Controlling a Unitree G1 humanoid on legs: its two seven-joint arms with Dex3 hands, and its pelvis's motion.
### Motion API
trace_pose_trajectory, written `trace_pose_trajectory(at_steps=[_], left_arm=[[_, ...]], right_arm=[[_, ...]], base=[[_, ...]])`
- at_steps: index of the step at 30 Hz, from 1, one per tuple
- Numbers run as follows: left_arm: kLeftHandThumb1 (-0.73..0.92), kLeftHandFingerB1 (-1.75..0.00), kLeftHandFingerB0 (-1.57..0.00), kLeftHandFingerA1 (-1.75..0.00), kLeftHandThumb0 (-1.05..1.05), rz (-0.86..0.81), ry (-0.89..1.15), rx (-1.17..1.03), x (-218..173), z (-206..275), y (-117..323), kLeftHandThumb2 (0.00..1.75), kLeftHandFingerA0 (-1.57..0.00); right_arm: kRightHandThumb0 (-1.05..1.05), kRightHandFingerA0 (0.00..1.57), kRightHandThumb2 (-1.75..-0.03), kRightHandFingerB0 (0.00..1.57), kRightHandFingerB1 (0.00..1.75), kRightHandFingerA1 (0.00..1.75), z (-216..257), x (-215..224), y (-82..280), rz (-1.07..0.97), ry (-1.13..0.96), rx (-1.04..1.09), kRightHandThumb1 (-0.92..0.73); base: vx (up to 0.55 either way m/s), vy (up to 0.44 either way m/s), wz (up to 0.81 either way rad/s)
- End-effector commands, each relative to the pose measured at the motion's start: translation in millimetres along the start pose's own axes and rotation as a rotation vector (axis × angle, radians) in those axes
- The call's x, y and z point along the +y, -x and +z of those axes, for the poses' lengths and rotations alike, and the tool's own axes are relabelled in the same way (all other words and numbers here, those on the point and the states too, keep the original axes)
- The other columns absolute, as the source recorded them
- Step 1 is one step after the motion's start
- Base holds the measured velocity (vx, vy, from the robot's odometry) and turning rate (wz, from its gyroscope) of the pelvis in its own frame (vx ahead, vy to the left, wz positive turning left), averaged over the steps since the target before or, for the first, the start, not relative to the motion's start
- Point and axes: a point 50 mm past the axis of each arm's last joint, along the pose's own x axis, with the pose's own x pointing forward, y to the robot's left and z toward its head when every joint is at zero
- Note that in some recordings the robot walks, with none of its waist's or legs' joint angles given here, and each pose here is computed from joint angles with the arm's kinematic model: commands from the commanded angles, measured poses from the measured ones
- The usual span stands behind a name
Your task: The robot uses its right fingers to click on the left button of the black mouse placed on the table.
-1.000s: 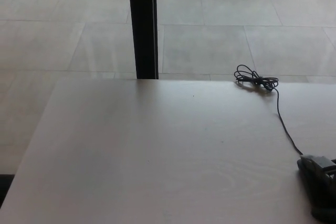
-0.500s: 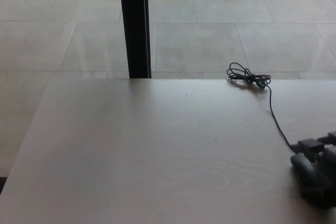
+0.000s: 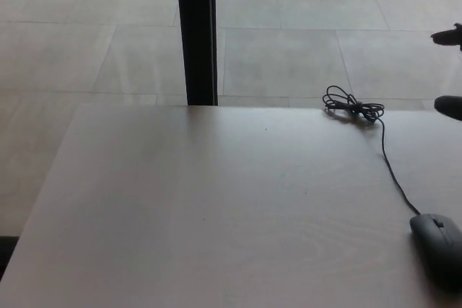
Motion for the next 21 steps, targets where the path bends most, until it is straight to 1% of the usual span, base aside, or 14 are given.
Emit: trace_pose_trajectory(at_steps=[1,2,3,6,7,8,9,13,14,15,17,19,20,21], left_arm=[[0.84,-0.48,-0.61,-0.57,-0.80,0.013,-0.010,-0.032,3.2,6.4,-0.5,0.65,-0.74],[0.84,-0.48,-0.61,-0.57,-0.80,0.014,-0.011,-0.031,3.3,6.4,-0.5,0.65,-0.74],[0.68,-0.53,-0.57,-0.61,-0.85,0.014,-0.014,-0.032,3.4,6.2,-0.4,0.83,-0.69],[0.69,-0.53,-0.57,-0.60,-0.86,0.015,-0.034,-0.034,3.8,5.5,-0.1,0.84,-0.68],[0.84,-0.47,-0.61,-0.55,-0.77,0.020,-0.030,-0.037,4.1,5.9,-0.1,0.65,-0.73],[0.83,-0.48,-0.65,-0.56,-0.79,0.030,-0.035,-0.027,3.7,5.2,-0.3,0.65,-0.78],[0.86,-0.49,-0.61,-0.59,-0.77,0.009,-0.042,-0.035,3.6,5.6,-0.1,0.66,-0.71],[0.84,-0.48,-0.61,-0.58,-0.81,0.014,-0.027,-0.032,3.6,5.7,-0.2,0.65,-0.78],[0.84,-0.48,-0.62,-0.58,-0.82,0.014,-0.029,-0.033,4.0,5.3,-0.1,0.65,-0.77],[0.84,-0.48,-0.62,-0.58,-0.82,0.014,-0.028,-0.032,3.6,4.5,0.1,0.65,-0.77],[0.83,-0.49,-0.63,-0.58,-0.81,0.013,-0.021,-0.031,3.5,3.7,0.2,0.65,-0.74],[0.83,-0.49,-0.62,-0.55,-0.81,0.014,-0.014,-0.024,3.8,1.4,0.6,0.65,-0.72],[0.83,-0.48,-0.60,-0.56,-0.81,0.013,-0.004,-0.021,4.9,0.9,0.8,0.64,-0.70],[0.66,-0.53,-0.57,-0.62,-0.88,0.011,0.010,-0.015,4.5,-1.1,1.1,0.81,-0.68]], right_arm=[[-0.69,0.37,-0.64,0.49,0.40,0.47,-27.3,-13.0,15.9,-0.029,-0.032,0.072,-0.79],[-0.69,0.37,-0.64,0.49,0.40,0.47,-27.7,-12.9,16.3,-0.028,-0.033,0.072,-0.79],[-0.69,0.38,-0.64,0.49,0.39,0.46,-34.0,-12.2,22.5,-0.025,-0.043,0.096,-0.79],[-0.69,0.37,-0.64,0.49,0.39,0.46,-40.6,-11.2,29.8,-0.020,-0.050,0.120,-0.80],[-0.68,0.36,-0.64,0.48,0.39,0.44,-51.6,-8.0,45.0,-0.013,-0.056,0.168,-0.79],[-0.67,0.36,-0.64,0.48,0.38,0.43,-55.5,-7.2,50.7,-0.002,-0.050,0.189,-0.79],[-0.68,0.36,-0.64,0.49,0.38,0.42,-60.1,-4.8,57.2,0.005,-0.049,0.212,-0.79],[-0.73,0.37,-0.65,0.49,0.36,0.43,-75.9,9.1,84.0,-0.012,-0.098,0.304,-0.81],[-0.74,0.38,-0.65,0.51,0.37,0.43,-85.8,18.9,103.9,-0.015,-0.117,0.365,-0.82],[-0.74,0.38,-0.65,0.51,0.37,0.43,-86.2,18.0,103.6,-0.017,-0.116,0.363,-0.82],[-0.74,0.36,-0.65,0.49,0.35,0.41,-95.9,26.4,124.8,0.002,-0.139,0.450,-0.83],[-0.72,0.40,-0.64,0.52,0.37,0.45,-104.0,33.7,146.7,-0.036,-0.192,0.523,-0.80],[-0.75,0.46,-0.64,0.54,0.38,0.44,-112.9,42.4,168.9,-0.058,-0.234,0.624,-0.79],[-0.76,0.48,-0.65,0.54,0.38,0.42,-118.1,44.8,179.9,-0.062,-0.268,0.675,-0.80]], base=[[0.00,0.000,0.00],[0.00,0.000,0.00],[0.00,0.000,0.00],[0.00,0.000,0.00],[0.00,0.000,0.00],[0.00,0.000,0.00],[0.00,0.000,0.00],[0.00,0.000,0.00],[0.00,0.000,0.00],[0.00,0.000,0.00],[0.00,0.000,0.00],[0.00,0.000,0.00],[0.00,0.000,0.00],[0.00,0.000,0.00]])
